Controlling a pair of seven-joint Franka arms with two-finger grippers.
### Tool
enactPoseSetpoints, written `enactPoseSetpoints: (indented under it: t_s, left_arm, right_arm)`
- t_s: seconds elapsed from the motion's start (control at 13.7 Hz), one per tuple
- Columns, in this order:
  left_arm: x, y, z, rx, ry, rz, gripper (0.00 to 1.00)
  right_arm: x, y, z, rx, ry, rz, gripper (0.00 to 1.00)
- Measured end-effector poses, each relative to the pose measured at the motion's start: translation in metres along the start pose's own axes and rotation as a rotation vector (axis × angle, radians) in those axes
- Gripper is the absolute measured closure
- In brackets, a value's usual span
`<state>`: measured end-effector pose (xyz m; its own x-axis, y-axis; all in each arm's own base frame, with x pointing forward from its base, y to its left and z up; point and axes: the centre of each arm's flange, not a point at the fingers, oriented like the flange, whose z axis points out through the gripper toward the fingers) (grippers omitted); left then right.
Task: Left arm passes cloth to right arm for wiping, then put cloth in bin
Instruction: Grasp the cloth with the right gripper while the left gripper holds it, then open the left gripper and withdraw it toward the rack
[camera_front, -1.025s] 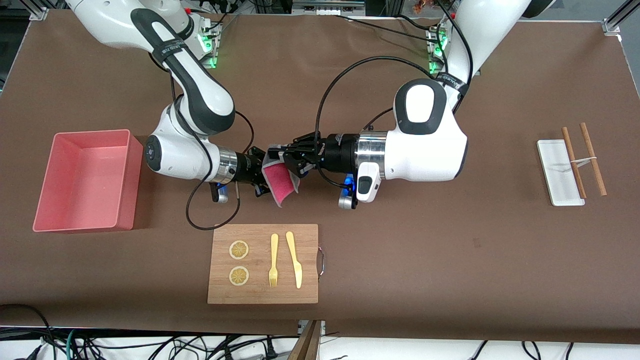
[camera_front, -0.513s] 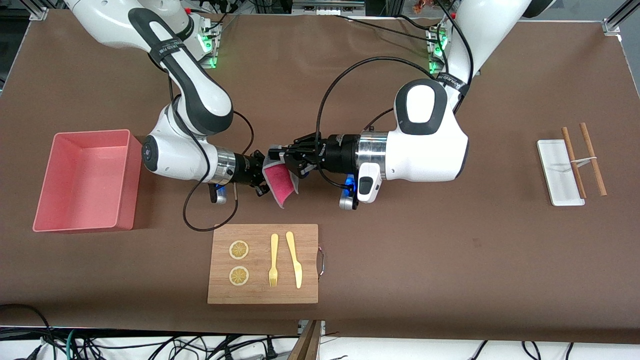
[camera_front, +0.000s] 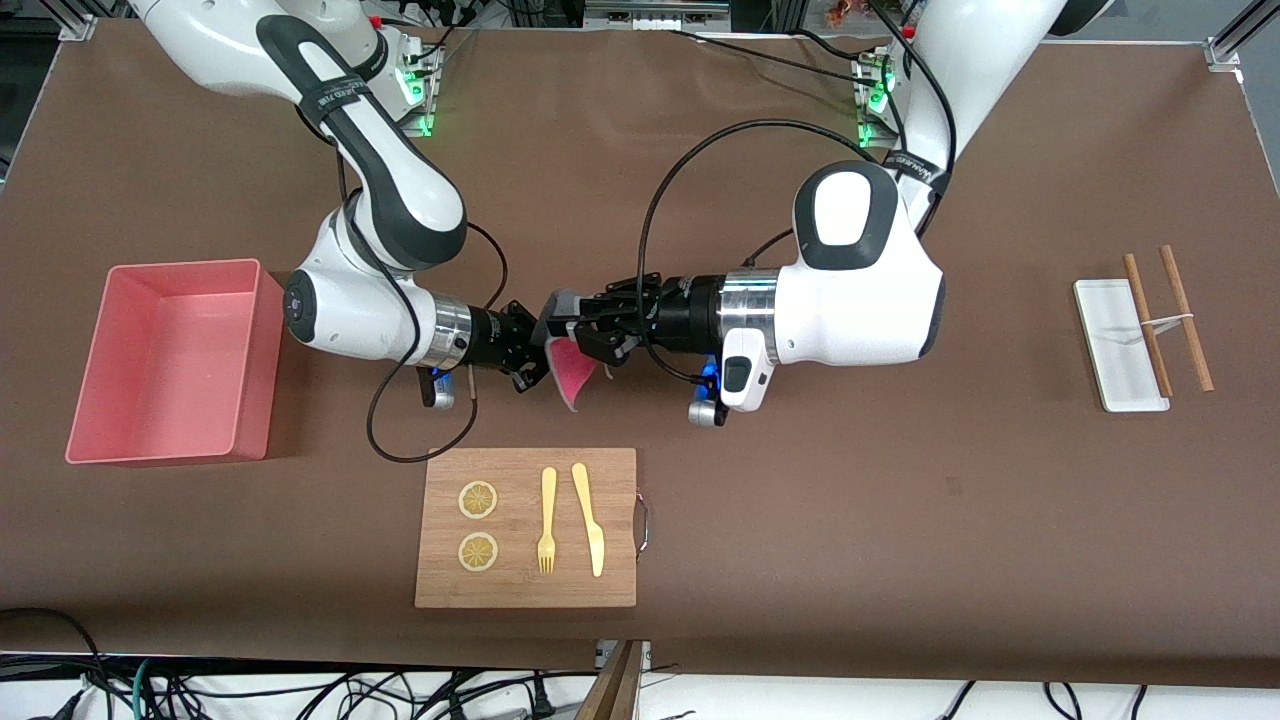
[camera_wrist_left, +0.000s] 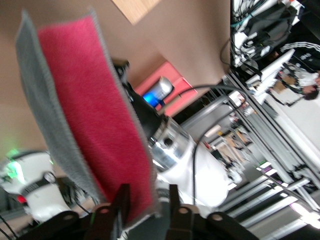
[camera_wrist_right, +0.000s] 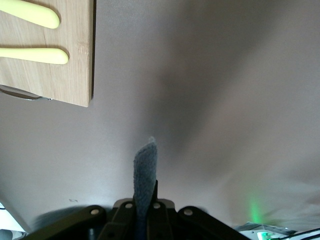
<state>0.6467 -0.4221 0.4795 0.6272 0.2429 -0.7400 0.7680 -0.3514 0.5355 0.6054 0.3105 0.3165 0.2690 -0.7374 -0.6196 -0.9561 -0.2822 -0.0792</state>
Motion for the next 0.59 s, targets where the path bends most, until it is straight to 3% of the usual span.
enactPoseSetpoints:
  t_s: [0.15,0.37,0.59]
  left_arm:
    - [0.003,0.0,-0.014,0.051,0.032,0.032,0.34]
    - [0.026,-0.005,-0.057,0.11,0.028,0.017,0.01]
    - [0.059,-0.021,-0.119,0.176,0.002,0.035,0.0]
  right_arm:
    - [-0.001,0.001,0.001,-0.013,0.002,-0.045,0.98]
    - [-0.001,0.007,0.006,-0.079,0.032,-0.182,0.98]
    - [-0.002,0.011,0.009,-0.119,0.076,-0.268,0.98]
